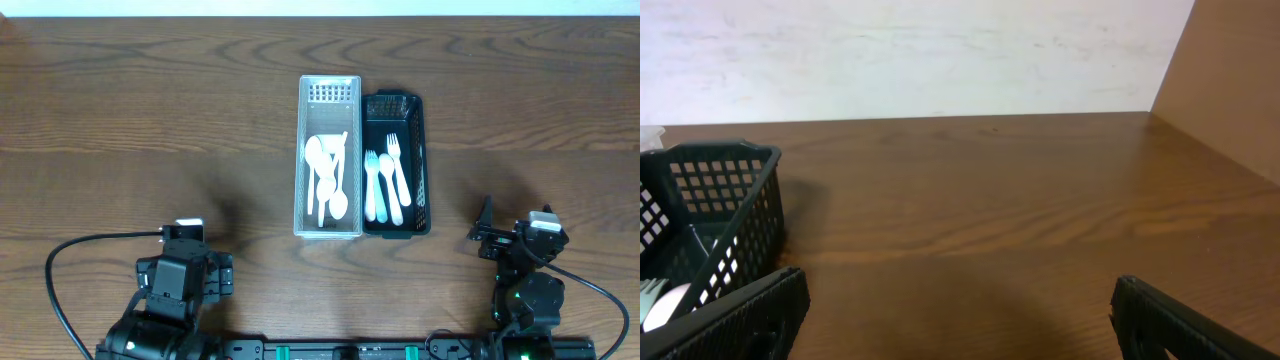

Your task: Pack container

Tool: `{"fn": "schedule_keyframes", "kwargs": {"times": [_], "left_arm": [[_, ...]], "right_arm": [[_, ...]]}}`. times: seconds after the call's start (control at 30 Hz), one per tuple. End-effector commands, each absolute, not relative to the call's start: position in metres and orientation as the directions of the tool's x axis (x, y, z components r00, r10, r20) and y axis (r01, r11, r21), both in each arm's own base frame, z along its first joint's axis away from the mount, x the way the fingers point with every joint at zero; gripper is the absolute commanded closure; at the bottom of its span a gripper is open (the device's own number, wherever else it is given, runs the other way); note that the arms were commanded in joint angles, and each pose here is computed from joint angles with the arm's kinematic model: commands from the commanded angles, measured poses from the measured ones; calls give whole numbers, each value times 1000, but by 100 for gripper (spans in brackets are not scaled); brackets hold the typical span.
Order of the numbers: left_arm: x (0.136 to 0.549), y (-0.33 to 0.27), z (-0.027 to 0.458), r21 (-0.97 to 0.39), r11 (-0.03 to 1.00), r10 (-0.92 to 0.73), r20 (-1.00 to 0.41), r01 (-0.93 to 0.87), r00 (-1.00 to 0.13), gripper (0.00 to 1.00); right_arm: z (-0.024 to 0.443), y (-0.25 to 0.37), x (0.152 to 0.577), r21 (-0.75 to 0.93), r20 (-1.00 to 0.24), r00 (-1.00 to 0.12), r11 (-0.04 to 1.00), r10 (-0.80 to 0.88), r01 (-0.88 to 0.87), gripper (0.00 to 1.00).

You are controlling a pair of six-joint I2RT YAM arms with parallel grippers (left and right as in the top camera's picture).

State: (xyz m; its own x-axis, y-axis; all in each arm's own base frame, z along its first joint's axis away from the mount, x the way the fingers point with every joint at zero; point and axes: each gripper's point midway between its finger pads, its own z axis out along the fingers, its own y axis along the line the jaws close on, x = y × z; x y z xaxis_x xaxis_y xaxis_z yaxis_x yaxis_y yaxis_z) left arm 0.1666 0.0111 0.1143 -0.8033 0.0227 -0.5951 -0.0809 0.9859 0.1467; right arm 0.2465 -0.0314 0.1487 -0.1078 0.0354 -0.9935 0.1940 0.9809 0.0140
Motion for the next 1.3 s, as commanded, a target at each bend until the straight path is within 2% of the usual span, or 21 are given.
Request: {"fn": "schedule_keyframes", "kwargs": {"times": [0.0, 0.1, 0.27, 0.47, 0.67, 0.77, 0.9, 1.27], "left_arm": [[164, 27, 122, 146, 974, -43, -627, -172, -778, 2], [170, 39, 137, 89, 958, -130, -708, -271, -694, 2], [195, 48, 172, -19, 943, -175, -876, -331, -449, 2], [226, 32, 173, -86, 972, -138, -962, -216, -235, 2], [248, 18, 164, -103, 988, -115, -989, -116, -97, 2], [249, 17, 151, -97, 989, -107, -991, -110, -87, 2], [243, 13, 133, -60, 994, -74, -984, -92, -164, 2], [244, 9, 136, -89, 993, -100, -983, -73, -152, 2]], "right_arm": [[147, -32, 246, 24, -993, -112, 979, 48, 201, 1], [147, -32, 246, 24, -993, -112, 979, 48, 201, 1], [147, -32, 246, 24, -993, -112, 979, 48, 201, 1], [147, -32, 246, 24, -993, -112, 979, 48, 201, 1], [147, -32, 246, 24, -993, -112, 979, 48, 201, 1], [147, -32, 246, 24, -993, -112, 979, 48, 201, 1], [147, -32, 246, 24, -993, -112, 979, 48, 201, 1], [147, -32, 246, 24, -993, -112, 979, 48, 201, 1]]}}
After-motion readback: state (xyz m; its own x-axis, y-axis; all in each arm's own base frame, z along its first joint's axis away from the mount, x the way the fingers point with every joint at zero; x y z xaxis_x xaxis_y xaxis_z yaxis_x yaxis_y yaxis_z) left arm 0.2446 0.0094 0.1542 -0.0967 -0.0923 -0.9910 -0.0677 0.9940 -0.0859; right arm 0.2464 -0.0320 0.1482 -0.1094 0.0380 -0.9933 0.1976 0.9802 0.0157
